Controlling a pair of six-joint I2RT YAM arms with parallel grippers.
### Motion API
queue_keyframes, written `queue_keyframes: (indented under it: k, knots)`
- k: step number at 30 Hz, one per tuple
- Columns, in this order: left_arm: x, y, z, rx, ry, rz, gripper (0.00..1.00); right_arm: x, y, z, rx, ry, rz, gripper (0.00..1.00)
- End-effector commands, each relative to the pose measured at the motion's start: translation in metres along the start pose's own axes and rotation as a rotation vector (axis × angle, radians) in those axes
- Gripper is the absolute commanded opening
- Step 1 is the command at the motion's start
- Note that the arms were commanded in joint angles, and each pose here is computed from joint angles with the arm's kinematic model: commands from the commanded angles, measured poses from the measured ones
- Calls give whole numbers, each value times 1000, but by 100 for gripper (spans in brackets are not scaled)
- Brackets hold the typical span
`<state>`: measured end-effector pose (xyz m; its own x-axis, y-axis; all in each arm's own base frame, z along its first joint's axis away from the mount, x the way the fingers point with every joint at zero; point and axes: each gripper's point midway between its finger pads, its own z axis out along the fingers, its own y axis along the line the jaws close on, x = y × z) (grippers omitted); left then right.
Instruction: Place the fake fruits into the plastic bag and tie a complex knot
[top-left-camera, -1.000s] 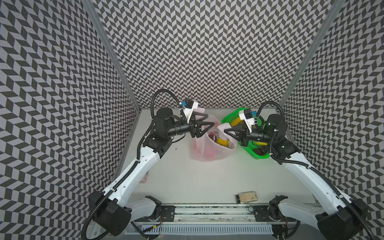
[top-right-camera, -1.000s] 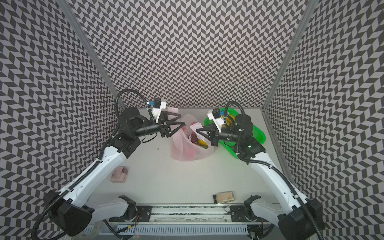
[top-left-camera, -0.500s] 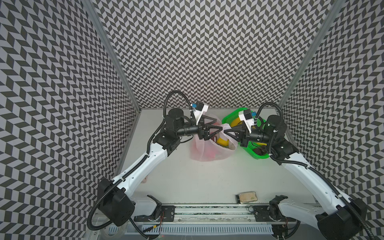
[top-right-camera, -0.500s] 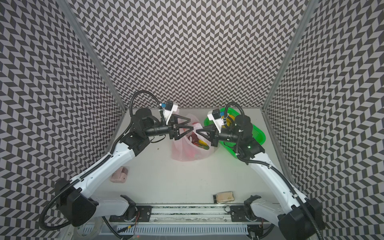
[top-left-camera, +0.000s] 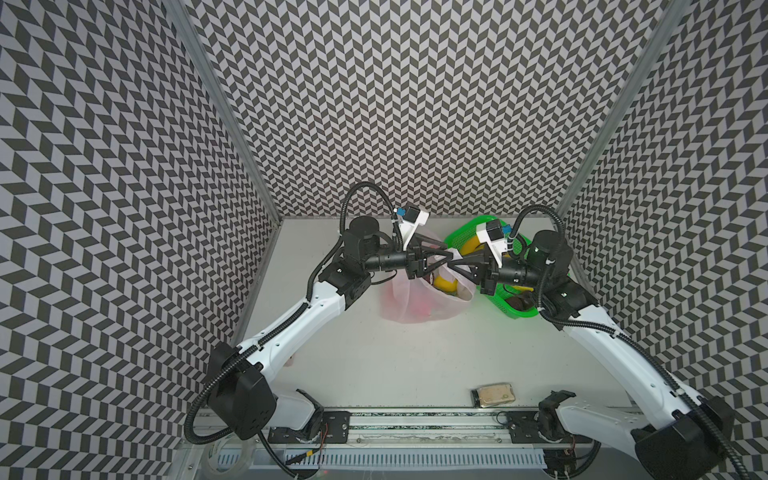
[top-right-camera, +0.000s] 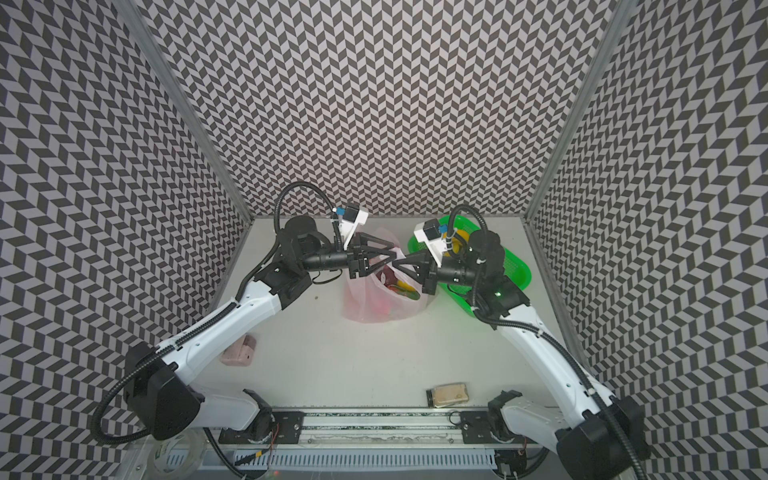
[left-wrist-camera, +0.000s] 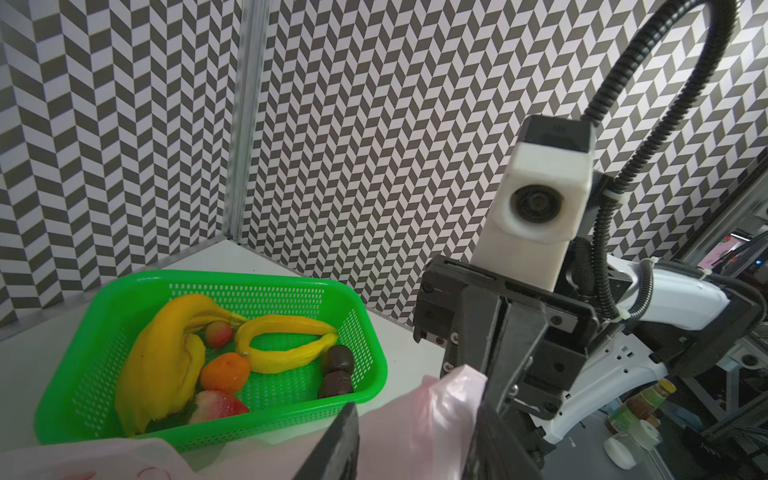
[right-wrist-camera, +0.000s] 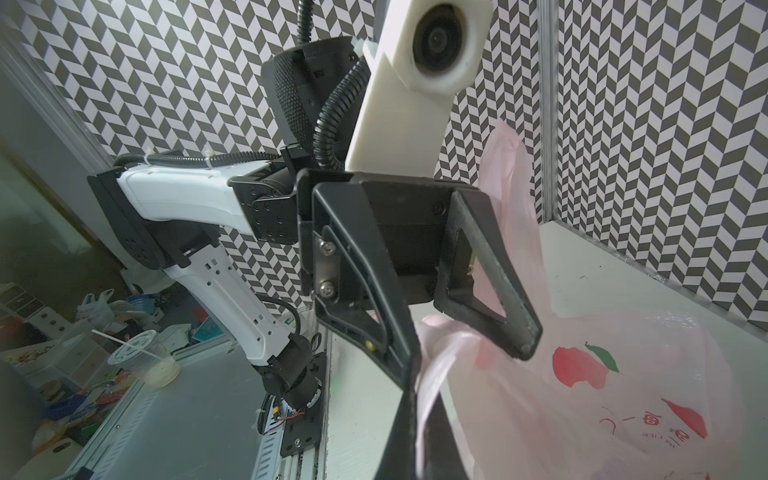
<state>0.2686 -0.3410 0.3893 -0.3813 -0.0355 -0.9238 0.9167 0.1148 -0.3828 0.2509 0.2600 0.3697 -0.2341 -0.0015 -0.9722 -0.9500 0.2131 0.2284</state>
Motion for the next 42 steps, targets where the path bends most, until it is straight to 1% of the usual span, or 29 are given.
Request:
queue_keyframes:
  k: [1,2,5,8,10,11,12,16,21,23,26,32,36,42]
  knots:
    - [-18,-15,0,44,-32,55,29,-2,4,-1,4,-14,-51,0]
    - [-18,-15,0,45,-32,57,23,-2,4,-1,2,-15,-51,0]
    - [-20,-15,0,40,-31,60,10,-2,3,-1,5,-15,-51,0]
    - [-23,-15,-1,29,-30,78,0,-2,2,-1,16,-11,-56,0]
    - [-24,-15,-2,25,-27,90,0,-2,1,-1,21,-10,-57,0]
    - [-26,-15,-2,21,-28,98,0,-3,1,-2,25,-11,-57,3]
    - [-27,-16,-3,19,-29,109,0,-3,1,-2,26,-9,-58,9]
    - [-33,-18,-7,5,-31,154,0,-11,-1,-10,83,6,-95,23]
    - [-39,-16,-16,-15,-21,218,0,-27,-3,-29,156,-22,-150,47]
    - [-43,-15,-19,-18,-15,242,0,-32,-3,-35,176,-32,-171,55]
    - [-48,-13,-25,-19,-3,275,0,-40,-7,-43,215,-46,-194,70]
    - [-42,-12,-27,-15,27,307,0,-56,-18,-55,267,-107,-197,89]
    - [-40,-17,-30,-1,36,345,0,-58,-13,-64,259,-148,-214,99]
    - [-40,-20,-28,41,55,373,0,-40,3,-64,184,-130,-299,99]
